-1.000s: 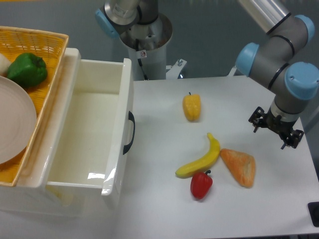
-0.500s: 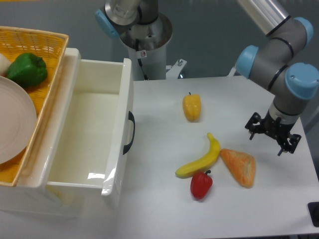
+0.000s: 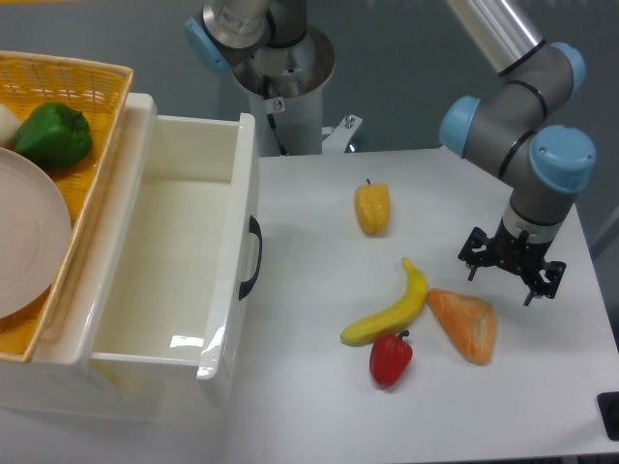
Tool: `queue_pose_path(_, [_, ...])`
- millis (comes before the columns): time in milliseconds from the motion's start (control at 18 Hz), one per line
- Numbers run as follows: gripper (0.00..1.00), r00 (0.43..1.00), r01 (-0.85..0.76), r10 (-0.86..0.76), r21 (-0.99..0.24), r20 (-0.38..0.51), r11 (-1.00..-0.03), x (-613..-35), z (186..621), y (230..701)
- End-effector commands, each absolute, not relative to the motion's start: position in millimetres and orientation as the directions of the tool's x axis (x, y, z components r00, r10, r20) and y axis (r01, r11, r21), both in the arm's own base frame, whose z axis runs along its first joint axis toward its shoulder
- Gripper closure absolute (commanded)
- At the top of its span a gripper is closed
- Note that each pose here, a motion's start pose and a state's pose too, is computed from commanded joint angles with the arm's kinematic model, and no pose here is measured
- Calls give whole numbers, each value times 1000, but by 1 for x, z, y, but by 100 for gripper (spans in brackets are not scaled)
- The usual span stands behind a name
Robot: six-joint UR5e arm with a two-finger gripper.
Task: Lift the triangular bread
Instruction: 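Lower the open gripper over the orange triangular bread slice, then close the gripper on the bread slice's edge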
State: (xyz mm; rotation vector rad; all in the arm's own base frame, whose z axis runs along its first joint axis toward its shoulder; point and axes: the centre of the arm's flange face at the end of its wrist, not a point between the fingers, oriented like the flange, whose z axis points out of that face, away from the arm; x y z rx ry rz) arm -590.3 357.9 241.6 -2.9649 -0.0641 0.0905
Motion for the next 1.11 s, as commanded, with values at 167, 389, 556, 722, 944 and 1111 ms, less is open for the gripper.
queue_pose_path(167, [0, 993, 95, 104, -156, -51, -983, -595, 228, 355])
queue_pose_path(389, [0, 994, 97, 104, -151, -40, -984, -596, 219, 354])
queue_pose_path(556, [0, 996, 79, 86, -147, -38, -986, -595, 215, 358])
queue_pose_path(722, [0, 997, 60, 66, -147, -35, -987, -589, 212, 368])
queue_pose_path(944, [7, 999, -4, 1, -142, -34, -990, -587, 204, 379])
queue_pose_path(1111, [19, 995, -95, -90, -136, -40, -986, -587, 199, 379])
